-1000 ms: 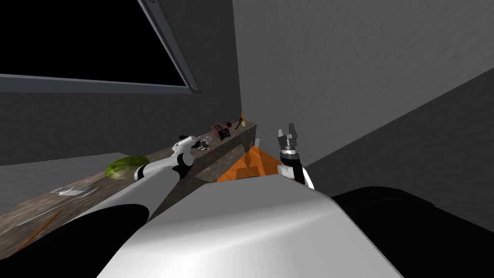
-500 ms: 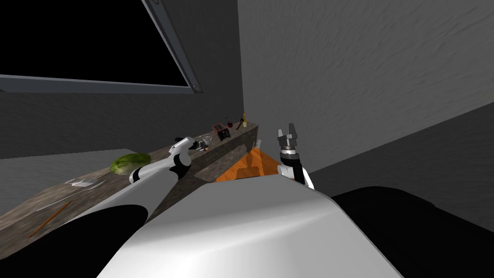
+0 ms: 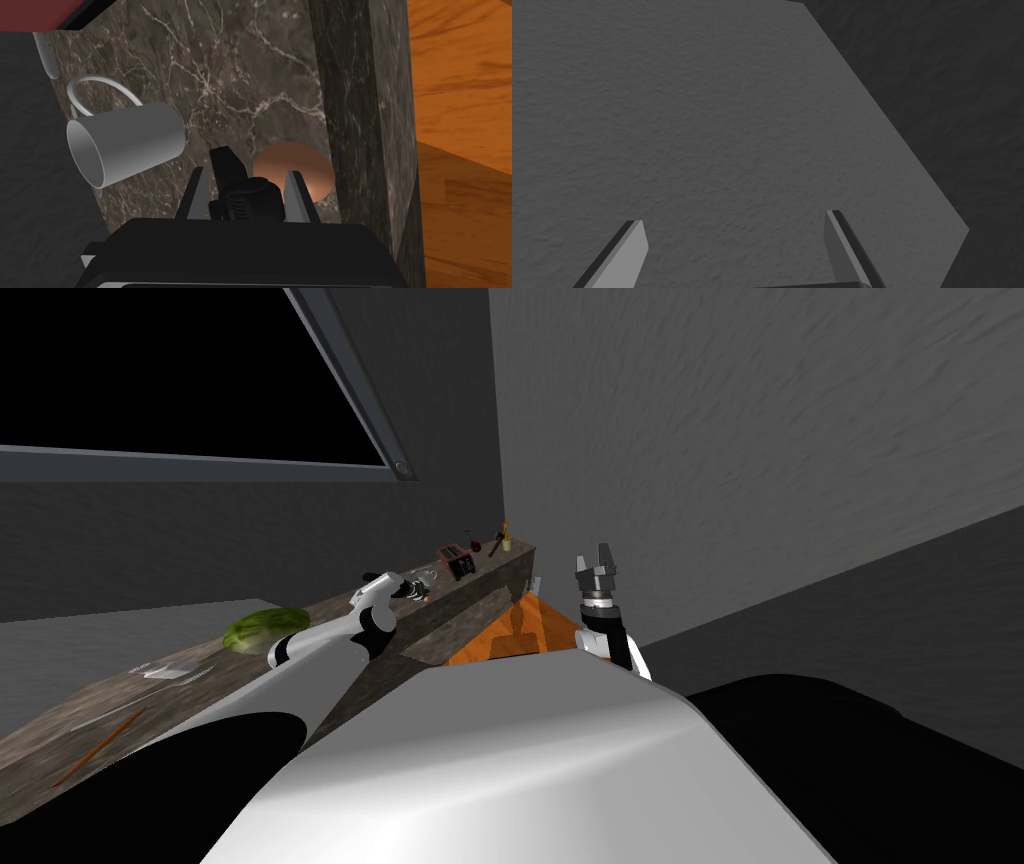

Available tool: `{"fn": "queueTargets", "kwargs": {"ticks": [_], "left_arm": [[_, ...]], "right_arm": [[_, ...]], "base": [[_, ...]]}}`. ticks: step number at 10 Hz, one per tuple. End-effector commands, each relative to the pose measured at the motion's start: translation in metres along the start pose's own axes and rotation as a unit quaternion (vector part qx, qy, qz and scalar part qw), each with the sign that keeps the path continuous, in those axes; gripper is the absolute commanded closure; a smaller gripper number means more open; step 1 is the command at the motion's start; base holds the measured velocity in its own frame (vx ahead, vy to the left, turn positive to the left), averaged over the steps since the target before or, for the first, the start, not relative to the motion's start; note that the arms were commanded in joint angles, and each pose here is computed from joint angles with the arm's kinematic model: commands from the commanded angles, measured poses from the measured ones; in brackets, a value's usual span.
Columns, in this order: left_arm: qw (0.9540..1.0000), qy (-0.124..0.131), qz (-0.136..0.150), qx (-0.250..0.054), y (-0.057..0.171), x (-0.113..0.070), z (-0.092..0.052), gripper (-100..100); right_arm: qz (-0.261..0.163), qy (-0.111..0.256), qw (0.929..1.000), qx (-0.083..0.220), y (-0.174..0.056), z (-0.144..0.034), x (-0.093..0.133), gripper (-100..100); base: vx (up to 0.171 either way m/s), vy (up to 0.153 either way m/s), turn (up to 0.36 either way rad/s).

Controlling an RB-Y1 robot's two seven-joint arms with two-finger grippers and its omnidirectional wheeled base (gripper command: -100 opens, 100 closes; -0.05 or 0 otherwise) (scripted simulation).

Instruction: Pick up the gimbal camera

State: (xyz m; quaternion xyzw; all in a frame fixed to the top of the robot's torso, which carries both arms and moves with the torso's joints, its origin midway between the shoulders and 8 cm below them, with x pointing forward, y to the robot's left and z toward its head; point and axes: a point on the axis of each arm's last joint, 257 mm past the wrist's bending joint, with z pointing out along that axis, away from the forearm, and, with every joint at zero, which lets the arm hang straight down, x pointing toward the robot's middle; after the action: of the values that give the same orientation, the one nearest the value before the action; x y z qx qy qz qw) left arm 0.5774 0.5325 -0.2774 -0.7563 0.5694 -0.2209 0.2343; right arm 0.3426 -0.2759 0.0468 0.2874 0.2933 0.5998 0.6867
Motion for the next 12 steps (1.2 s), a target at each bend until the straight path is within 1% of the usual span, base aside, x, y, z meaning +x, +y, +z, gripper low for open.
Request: {"fn": "queueTargets", "kwargs": {"ticks": [1,2,3,4,5,6,7,8,9,10,11,12], "left_arm": [[1.0,0.0,0.0,0.0,0.0,0.0,0.0,100],[1.0,0.0,0.0,0.0,0.0,0.0,0.0,100],[1.0,0.0,0.0,0.0,0.0,0.0,0.0,0],[1.0,-0.007,-0.004,-0.003,-0.002,0.004,0.001,100],[0.9999,-0.007,-0.007,-0.003,-0.002,0.004,0.001,100],[0.9999,-0.015,-0.005,-0.005,-0.003,0.009,0.002,100],[0.9997,-0.015,-0.017,-0.005,-0.003,0.009,0.002,100],[0.9997,-0.022,-0.01,-0.007,-0.006,0.015,0.002,100],[0.9994,-0.023,-0.025,-0.007,-0.006,0.015,0.002,100],[0.9994,-0.03,-0.017,-0.008,-0.008,0.02,0.003,100],[0.999,-0.03,-0.032,-0.007,-0.008,0.02,0.003,100],[0.9988,-0.03,-0.037,-0.007,-0.008,0.02,0.003,100]], "right_arm": [[0.0,0.0,1.0,0.0,0.0,0.0,0.0,0],[0.0,0.0,1.0,0.0,0.0,0.0,0.0,0],[0.0,0.0,1.0,0.0,0.0,0.0,0.0,0],[0.0,0.0,1.0,0.0,0.0,0.0,0.0,0],[0.0,0.0,1.0,0.0,0.0,0.0,0.0,0],[0.0,0.0,1.0,0.0,0.0,0.0,0.0,0],[0.0,0.0,1.0,0.0,0.0,0.0,0.0,0],[0.0,0.0,1.0,0.0,0.0,0.0,0.0,0],[0.0,0.0,1.0,0.0,0.0,0.0,0.0,0],[0.0,0.0,1.0,0.0,0.0,0.0,0.0,0],[0.0,0.0,1.0,0.0,0.0,0.0,0.0,0],[0.0,0.0,1.0,0.0,0.0,0.0,0.0,0]], "base": [[0.0,0.0,0.0],[0.0,0.0,0.0],[0.0,0.0,0.0],[-0.067,0.078,-0.164],[-0.084,0.119,-0.13],[-0.081,0.13,-0.139],[-0.073,0.105,-0.096],[-0.104,0.13,-0.16],[-0.094,0.1,-0.102],[-0.108,0.084,-0.115],[-0.08,0.075,-0.092],[-0.02,0.038,-0.013]]}}
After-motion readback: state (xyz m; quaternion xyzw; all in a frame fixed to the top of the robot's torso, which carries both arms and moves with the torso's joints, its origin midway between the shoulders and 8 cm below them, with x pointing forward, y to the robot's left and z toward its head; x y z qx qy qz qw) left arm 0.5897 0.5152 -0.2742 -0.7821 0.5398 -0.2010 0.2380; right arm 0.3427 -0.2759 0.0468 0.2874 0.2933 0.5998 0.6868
